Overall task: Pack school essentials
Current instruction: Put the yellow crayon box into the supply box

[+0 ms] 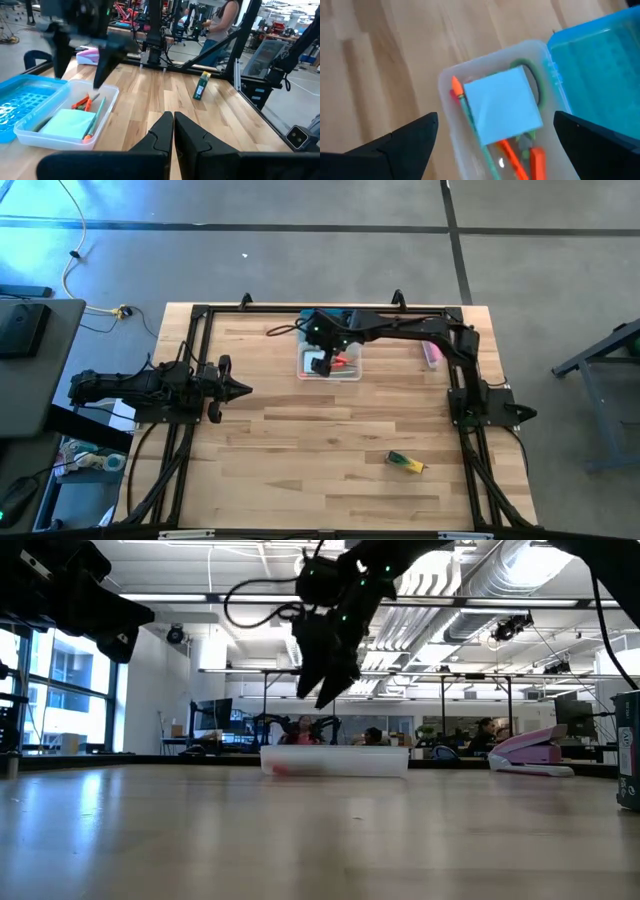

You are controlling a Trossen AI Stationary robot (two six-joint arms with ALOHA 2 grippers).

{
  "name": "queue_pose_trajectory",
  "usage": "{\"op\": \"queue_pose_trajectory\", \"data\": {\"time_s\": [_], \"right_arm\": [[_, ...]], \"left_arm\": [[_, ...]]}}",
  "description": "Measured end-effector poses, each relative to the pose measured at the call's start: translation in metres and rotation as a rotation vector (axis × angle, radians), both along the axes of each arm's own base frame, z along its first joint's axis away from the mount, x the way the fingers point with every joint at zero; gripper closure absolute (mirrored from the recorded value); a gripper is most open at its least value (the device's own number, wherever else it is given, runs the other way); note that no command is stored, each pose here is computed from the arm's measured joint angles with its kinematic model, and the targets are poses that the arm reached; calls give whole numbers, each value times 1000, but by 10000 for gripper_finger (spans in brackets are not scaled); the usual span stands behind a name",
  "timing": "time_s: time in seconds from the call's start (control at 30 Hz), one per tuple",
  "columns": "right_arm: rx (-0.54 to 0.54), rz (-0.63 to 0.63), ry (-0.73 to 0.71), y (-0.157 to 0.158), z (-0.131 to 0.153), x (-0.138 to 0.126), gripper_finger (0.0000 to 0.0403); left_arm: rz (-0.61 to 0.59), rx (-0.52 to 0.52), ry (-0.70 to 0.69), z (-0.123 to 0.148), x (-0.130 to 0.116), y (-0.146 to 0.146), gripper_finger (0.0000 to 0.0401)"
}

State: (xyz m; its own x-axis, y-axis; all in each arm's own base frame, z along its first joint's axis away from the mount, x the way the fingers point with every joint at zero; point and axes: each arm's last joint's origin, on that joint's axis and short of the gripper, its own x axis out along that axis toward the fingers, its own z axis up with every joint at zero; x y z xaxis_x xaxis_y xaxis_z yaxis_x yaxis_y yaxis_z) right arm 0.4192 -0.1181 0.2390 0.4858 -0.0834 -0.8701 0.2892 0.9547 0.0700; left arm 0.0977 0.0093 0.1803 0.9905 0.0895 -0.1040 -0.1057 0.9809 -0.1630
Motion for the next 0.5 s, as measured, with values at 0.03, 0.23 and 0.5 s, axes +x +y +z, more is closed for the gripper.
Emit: {"op": "queue_pose_trajectory", "data": {"time_s": [0.03,0.23,0.5], "right_arm": [[3,-16,1,3,6,-3,20],[-31,-95,46,24,37,-23,22],[-34,-133,175,61,45,-39,22]], "left_arm": [[0,0,0,0,0,0,396],[0,0,0,0,0,0,396],[0,0,0,0,0,0,396]]}}
